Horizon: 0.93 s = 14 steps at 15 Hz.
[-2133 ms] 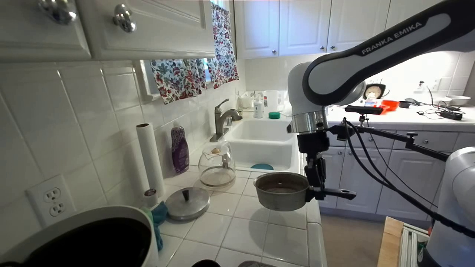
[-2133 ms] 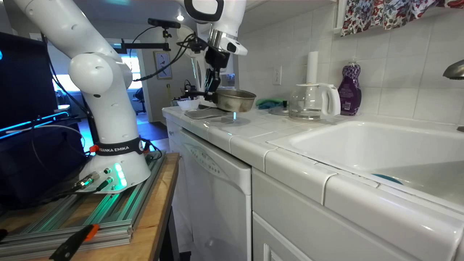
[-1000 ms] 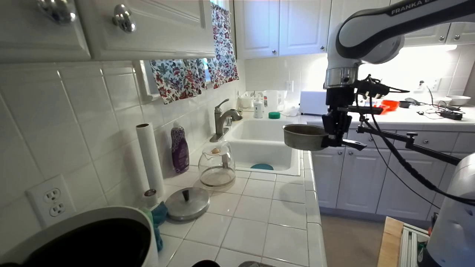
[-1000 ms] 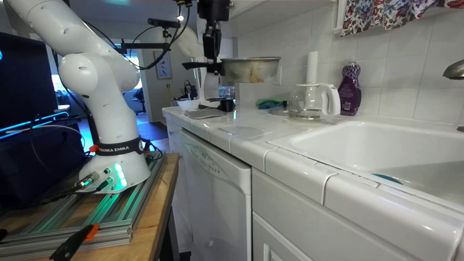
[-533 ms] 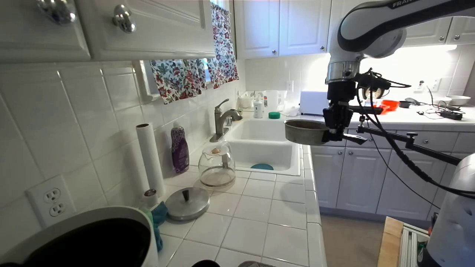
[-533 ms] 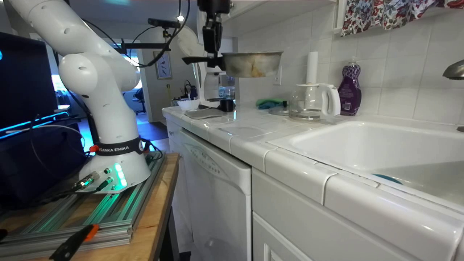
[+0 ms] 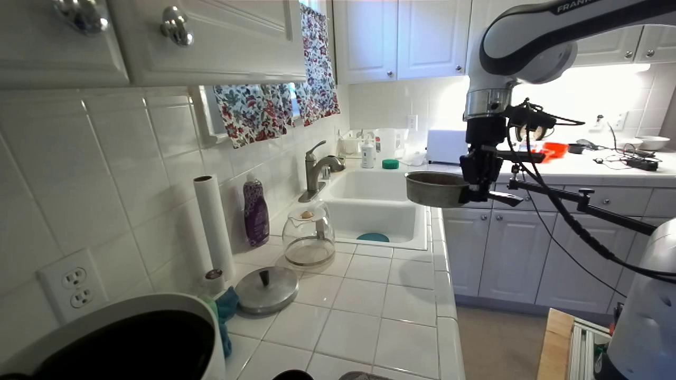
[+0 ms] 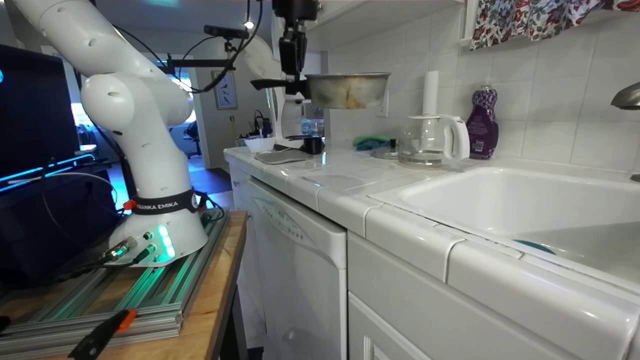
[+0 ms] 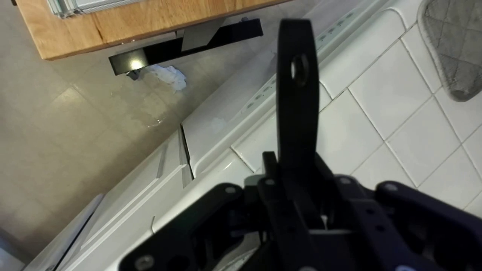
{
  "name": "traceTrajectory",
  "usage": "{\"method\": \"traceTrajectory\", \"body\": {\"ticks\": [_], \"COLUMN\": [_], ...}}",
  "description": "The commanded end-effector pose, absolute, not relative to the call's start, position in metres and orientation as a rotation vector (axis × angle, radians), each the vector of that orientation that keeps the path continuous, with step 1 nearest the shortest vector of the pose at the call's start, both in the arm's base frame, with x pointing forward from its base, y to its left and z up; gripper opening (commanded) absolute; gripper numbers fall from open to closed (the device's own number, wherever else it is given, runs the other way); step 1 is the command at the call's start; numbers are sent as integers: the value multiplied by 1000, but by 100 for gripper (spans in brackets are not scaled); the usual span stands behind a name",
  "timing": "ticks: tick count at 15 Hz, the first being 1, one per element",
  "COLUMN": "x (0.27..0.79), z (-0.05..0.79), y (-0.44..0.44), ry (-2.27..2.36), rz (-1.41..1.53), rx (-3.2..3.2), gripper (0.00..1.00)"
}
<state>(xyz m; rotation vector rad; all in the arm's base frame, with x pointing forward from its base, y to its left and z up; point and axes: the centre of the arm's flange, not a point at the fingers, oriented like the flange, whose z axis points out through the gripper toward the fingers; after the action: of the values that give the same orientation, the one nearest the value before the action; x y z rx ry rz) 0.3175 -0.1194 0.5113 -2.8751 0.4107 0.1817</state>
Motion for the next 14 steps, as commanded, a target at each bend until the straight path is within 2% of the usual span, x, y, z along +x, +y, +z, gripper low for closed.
{"method": "traceTrajectory", "body": {"ticks": [1, 8, 14], "x": [318, 321, 349], "z": [518, 554, 593], "y": [-146, -206, -257], "ry": [419, 416, 377], "rz": [243, 341, 280], "rx": [-2908, -3032, -3106], "gripper": [6, 6, 6]}}
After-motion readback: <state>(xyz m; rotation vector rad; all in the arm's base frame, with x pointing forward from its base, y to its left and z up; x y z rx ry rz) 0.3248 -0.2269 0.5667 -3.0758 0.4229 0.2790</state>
